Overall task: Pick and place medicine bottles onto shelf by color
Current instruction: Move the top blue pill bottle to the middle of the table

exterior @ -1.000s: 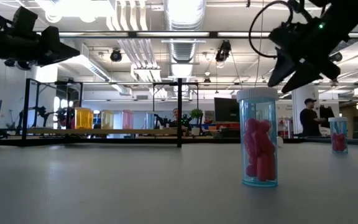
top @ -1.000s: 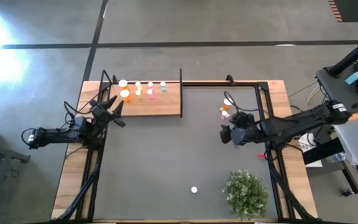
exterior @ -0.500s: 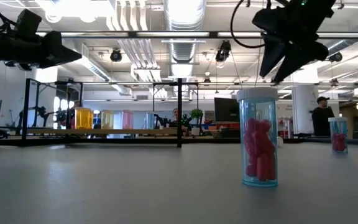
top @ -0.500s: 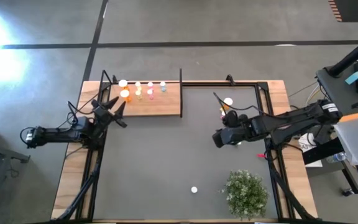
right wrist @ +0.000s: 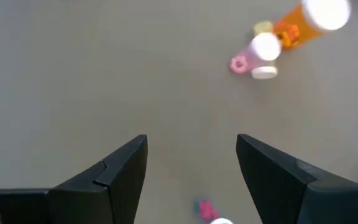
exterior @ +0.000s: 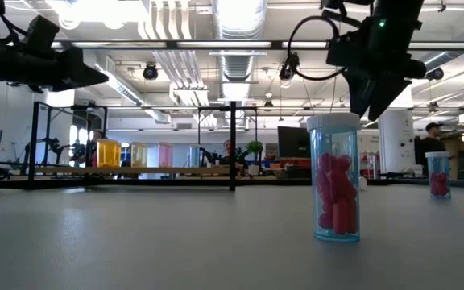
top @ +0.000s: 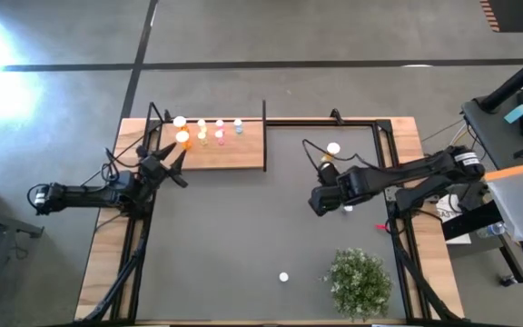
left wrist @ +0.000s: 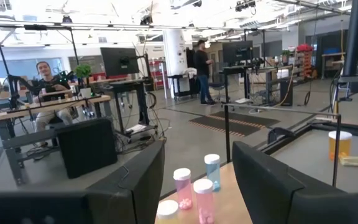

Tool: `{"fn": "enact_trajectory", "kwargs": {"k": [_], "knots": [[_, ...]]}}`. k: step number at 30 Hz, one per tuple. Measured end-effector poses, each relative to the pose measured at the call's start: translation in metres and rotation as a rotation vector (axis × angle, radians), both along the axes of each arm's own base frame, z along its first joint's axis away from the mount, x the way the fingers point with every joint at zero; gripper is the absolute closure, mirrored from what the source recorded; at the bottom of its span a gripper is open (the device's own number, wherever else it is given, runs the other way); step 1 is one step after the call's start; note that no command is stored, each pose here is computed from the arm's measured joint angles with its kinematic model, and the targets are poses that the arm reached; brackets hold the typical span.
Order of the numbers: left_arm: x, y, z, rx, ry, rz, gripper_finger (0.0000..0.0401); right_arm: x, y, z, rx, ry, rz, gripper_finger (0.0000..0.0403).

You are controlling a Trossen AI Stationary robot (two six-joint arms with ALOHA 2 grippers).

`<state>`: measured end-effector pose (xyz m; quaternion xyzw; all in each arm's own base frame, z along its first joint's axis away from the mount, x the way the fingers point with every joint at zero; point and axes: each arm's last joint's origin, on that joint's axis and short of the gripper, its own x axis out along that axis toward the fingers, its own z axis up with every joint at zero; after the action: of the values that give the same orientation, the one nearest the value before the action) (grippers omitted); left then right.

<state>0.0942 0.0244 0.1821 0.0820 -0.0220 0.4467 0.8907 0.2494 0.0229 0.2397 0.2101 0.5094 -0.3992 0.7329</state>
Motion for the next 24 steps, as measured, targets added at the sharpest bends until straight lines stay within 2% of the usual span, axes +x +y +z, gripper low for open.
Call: {"fn": "enact_trajectory", "kwargs": {"k": [4, 8, 12, 18, 24], "knots": [[0.001, 0.0, -0.001, 0.0, 0.017, 0.0, 0.0228, 0.009, 0.002, -0.004, 0.038, -0.007, -0.116, 0.0165], [0.003, 0.0, -0.003, -0.001, 0.035, 0.0, 0.0228, 0.009, 0.002, -0.002, 0.057, 0.018, -0.29, 0.0165], [0.004, 0.0, -0.004, -0.001, 0.05, 0.0, 0.0228, 0.012, 0.003, 0.005, 0.066, -0.016, -0.323, 0.0165], [0.006, 0.0, -0.006, -0.001, 0.076, -0.001, 0.0228, 0.017, 0.004, 0.017, 0.061, -0.011, -0.194, 0.0165], [0.007, 0.0, -0.007, -0.002, 0.093, 0.0, 0.0228, 0.017, 0.003, 0.027, 0.018, 0.07, 0.09, 0.0165]]}}
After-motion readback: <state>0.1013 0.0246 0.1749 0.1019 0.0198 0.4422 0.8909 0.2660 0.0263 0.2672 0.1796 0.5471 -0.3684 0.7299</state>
